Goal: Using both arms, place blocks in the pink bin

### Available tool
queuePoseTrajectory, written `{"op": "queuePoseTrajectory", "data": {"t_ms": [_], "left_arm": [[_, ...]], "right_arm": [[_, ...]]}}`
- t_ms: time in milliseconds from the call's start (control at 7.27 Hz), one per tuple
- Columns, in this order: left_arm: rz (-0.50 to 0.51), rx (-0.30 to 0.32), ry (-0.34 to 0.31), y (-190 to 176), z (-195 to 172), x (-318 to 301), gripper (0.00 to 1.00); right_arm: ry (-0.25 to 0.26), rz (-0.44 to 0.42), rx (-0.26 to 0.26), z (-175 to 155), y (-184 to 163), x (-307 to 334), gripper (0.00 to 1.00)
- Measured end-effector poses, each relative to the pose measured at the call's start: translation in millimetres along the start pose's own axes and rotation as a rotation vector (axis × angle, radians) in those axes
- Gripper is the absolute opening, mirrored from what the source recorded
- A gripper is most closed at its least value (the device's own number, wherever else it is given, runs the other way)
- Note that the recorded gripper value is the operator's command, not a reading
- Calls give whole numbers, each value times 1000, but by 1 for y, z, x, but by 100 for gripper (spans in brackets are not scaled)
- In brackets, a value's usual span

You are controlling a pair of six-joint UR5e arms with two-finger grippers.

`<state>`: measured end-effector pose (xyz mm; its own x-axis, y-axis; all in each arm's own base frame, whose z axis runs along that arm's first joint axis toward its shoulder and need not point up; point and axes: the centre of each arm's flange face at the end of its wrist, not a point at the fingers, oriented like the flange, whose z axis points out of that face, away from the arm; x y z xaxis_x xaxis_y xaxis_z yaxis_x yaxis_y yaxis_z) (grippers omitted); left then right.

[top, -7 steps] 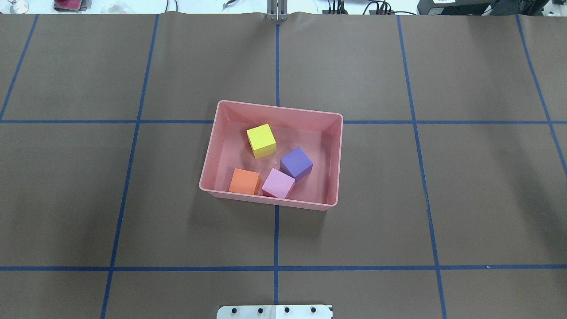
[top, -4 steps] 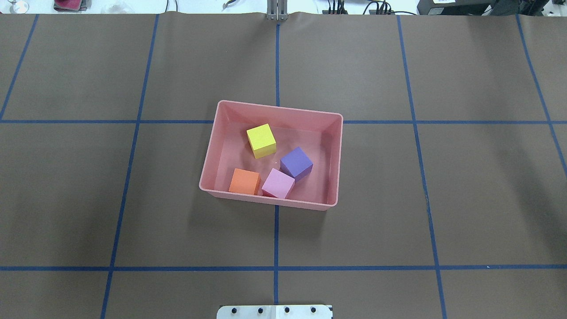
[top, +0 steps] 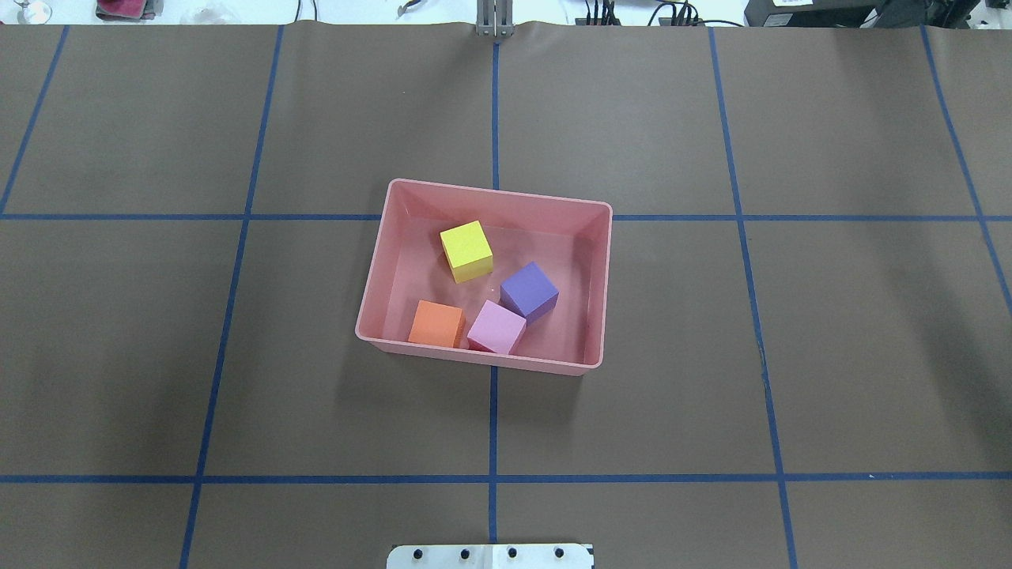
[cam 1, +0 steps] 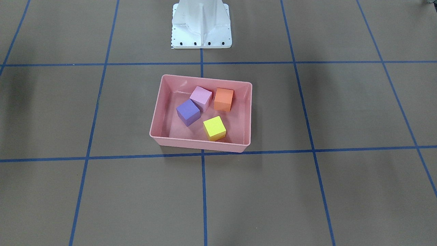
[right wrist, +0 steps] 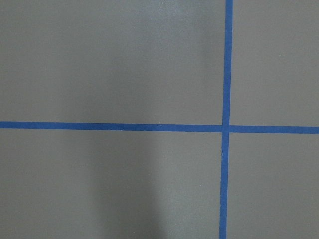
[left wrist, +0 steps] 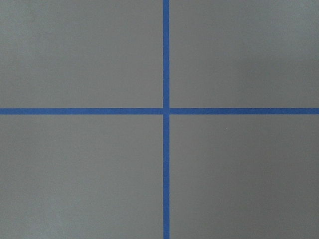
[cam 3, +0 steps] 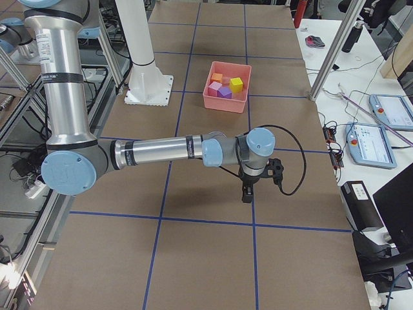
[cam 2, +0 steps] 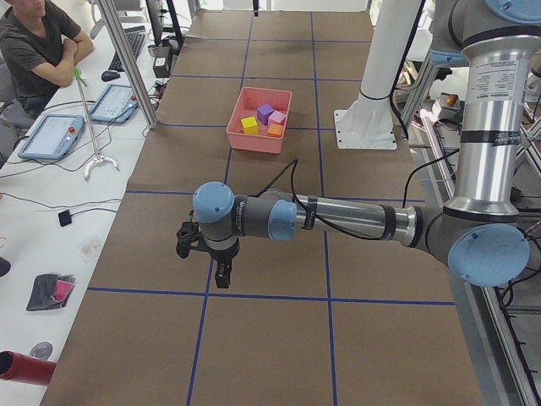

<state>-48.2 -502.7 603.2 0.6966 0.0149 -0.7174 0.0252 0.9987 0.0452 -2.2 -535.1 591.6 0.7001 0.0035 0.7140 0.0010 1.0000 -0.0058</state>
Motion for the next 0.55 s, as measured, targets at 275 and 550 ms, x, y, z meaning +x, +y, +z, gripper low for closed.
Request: {"op": "queuePoseTrajectory", "data": {"t_ms": [275,550], "left_arm": [[7,8,-1,0,-4,3,100],[7,8,-1,1,-4,3,100]], "right_arm": [[1,3,0,0,-1,0,99],[-1,8,-4,3,-4,2,99]]}}
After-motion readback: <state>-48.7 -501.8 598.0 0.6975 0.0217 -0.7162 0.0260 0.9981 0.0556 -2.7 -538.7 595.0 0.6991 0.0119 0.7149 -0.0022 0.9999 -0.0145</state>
